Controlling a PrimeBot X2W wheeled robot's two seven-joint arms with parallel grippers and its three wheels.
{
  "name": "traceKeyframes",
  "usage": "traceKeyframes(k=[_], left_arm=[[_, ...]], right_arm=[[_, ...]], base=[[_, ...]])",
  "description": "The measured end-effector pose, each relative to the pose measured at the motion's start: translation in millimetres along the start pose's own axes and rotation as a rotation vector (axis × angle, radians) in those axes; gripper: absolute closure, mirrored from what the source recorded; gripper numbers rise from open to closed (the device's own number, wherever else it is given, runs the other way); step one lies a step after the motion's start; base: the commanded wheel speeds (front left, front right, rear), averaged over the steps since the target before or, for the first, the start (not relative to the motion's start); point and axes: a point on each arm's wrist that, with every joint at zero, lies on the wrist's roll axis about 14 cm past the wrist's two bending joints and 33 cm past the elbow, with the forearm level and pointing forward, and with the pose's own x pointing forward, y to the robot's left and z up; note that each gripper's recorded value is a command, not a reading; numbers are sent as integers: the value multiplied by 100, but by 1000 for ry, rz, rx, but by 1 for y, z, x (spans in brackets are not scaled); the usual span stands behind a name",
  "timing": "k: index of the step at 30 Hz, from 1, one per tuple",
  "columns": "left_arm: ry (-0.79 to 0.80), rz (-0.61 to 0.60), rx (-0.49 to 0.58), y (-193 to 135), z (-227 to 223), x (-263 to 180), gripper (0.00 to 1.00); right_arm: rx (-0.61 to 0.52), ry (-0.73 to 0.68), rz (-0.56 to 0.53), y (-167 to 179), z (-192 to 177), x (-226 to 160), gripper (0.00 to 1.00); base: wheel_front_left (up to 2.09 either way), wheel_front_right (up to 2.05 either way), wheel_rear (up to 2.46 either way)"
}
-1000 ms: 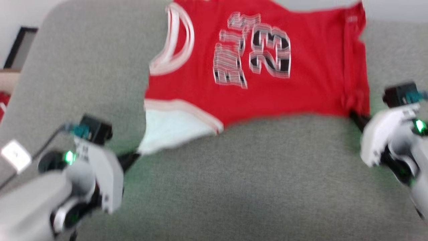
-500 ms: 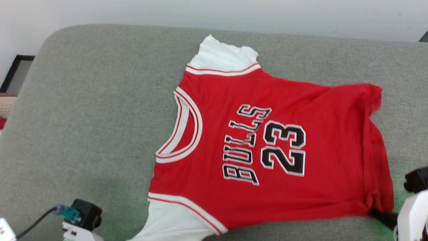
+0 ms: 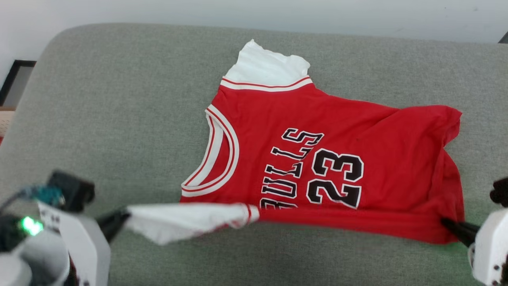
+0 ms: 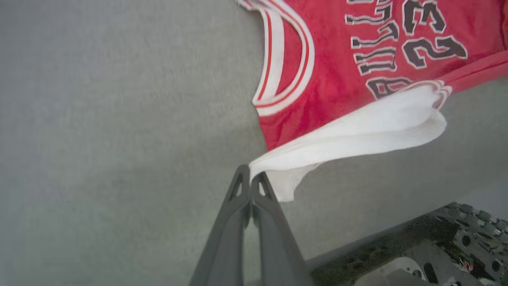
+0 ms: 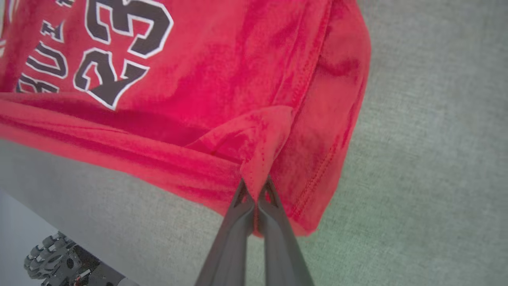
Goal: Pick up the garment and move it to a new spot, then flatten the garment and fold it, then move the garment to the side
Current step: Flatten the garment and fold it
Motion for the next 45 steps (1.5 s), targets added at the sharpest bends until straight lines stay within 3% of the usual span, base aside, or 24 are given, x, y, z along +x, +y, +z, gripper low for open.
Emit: traceKeyframes(k=[5,12,19,28,30,33,34,36,37,45], left_arm=[[-96,-7,105,6,48,15,100],[-96,-53,124,8,74,62,100],[43,-123,67,0,47,111,100],[146,-151,-5,-5,23,139,100],[174,-156,-39,-7,18,143,92],[199,-151,-63,-6,14,147,52],[211,-143,-74,-4,14,148,0],[205,-137,-84,-2,19,147,0],[195,-133,-84,-1,24,146,0],[124,-94,-71,11,52,127,0]], right_arm=[[-33,-63,-37,1,33,8,100],[-79,-58,-104,-11,54,29,100],[-90,-16,-140,-21,51,50,100],[-68,31,-148,-28,42,65,100],[-68,43,-150,-29,40,67,100],[-62,52,-147,-29,41,68,100],[-69,60,-150,-29,41,68,93],[-70,63,-150,-28,43,67,53],[-73,69,-150,-28,43,66,0],[-84,-38,-138,-20,68,54,0]], base=[[0,0,0],[0,0,0],[0,0,0],[0,0,0],[0,0,0],[0,0,0],[0,0,0],[0,0,0],[0,0,0],[0,0,0]])
